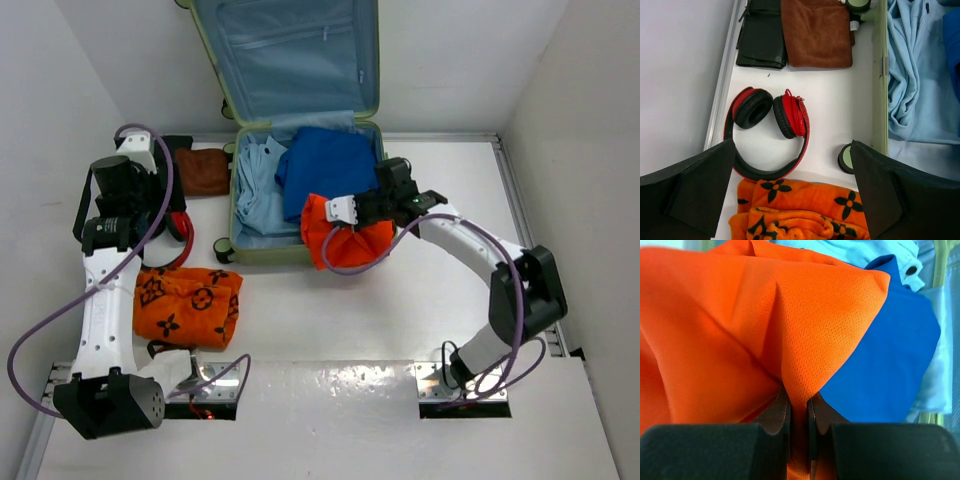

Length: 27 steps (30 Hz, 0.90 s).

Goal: Pack the luggage

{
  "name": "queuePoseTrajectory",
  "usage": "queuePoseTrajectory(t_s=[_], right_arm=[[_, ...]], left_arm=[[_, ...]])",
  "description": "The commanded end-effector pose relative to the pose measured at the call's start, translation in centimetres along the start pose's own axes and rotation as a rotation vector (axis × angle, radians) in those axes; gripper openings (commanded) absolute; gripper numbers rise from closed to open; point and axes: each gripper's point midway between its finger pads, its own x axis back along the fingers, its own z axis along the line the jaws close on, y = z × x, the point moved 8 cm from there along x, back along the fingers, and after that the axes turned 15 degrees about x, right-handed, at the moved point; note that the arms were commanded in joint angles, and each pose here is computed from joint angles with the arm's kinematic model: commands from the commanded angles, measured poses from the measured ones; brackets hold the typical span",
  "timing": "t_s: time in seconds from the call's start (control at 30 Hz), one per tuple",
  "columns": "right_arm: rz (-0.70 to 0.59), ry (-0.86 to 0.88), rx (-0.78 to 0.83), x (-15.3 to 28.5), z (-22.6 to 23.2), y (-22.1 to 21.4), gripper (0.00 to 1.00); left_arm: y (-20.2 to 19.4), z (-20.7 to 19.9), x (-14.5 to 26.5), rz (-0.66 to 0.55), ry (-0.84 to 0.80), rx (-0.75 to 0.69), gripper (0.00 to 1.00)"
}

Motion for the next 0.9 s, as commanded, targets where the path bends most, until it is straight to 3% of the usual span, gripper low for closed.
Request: queuePoseTrajectory(t_s=[0.0, 0.1, 0.37, 0.6, 0.87], right_arm=[[-0.057, -0.044, 0.121, -0.9, -2.8, -0.5, 0.0], [-0.099, 0.028, 0.091, -1.5, -2.2, -1.3, 0.0], [-0.177, 0.172, 0.193, -4.0, 3.2, -2.9, 0.0], [-0.235, 0.197, 0.27, -6.5, 4.5, -5.3, 0.0], [-0.386, 0.201, 0.414, -9.0, 4.3, -8.1, 0.0]], left_arm=[[1.9, -0.1, 0.3, -0.076, -0.005, 0.01, 1.0], [1.9, -0.1, -0.1, -0.075, -0.005, 0.01, 1.0], [1.2, 0.1, -0.9, -0.05, 0.01, 0.01, 1.0], [1.0, 0.3, -1.5, -0.032, 0.023, 0.01, 1.0], [0.6, 0.5, -3.0, -0.005, 0.039, 0.01, 1.0]])
